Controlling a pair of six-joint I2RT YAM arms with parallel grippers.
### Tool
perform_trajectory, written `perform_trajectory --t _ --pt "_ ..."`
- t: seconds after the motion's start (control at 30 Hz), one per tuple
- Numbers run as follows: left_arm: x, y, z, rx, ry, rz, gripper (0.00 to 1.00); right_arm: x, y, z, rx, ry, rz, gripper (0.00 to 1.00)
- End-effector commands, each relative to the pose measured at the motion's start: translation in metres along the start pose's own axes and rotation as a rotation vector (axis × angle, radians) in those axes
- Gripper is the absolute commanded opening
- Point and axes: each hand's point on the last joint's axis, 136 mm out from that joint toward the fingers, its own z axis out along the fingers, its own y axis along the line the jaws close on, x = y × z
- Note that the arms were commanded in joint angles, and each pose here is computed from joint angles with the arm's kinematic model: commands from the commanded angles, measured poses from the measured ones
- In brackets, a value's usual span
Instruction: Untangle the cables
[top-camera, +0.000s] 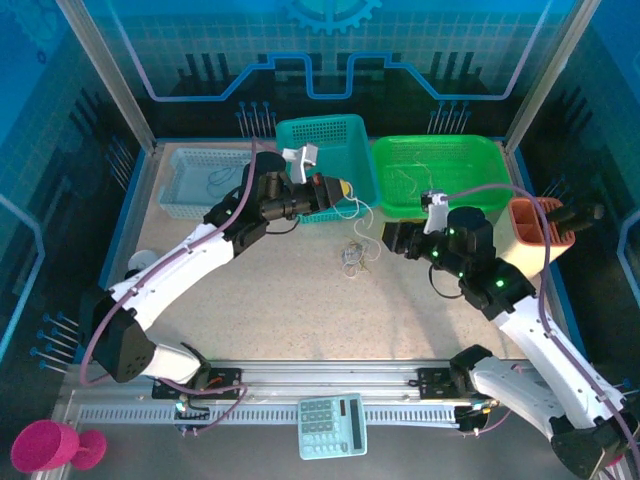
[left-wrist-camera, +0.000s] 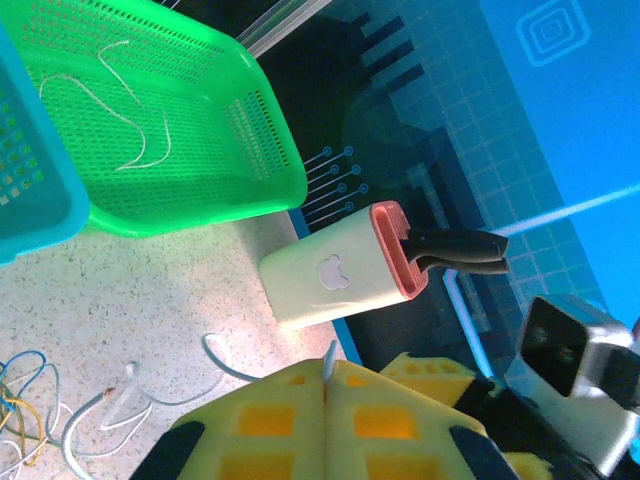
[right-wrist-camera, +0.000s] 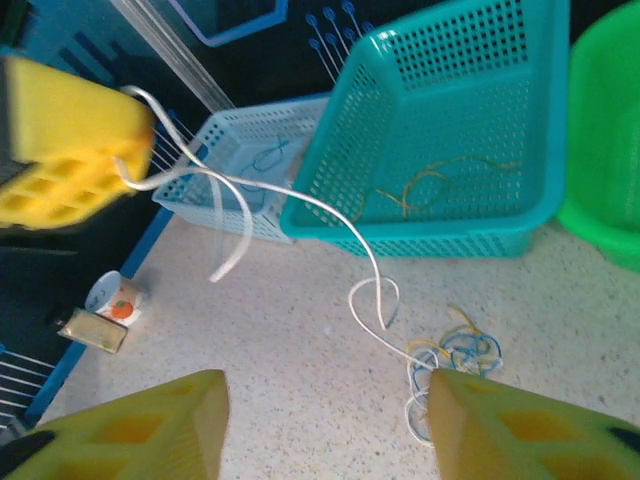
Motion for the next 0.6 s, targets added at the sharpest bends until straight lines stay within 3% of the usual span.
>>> perform_trajectory --t 0.0,0.57 --pt "-0.012 -0.016 -0.012 0.054 -0.064 -0.042 0.0 -0.015 0.024 -0.005 -0.088 -0.037 0.01 0.62" --pt "-0.014 -0.017 -0.016 0.115 -0.118 -0.137 0.0 -0.011 0.056 0.063 -0.19 -0.025 0.092 0.62"
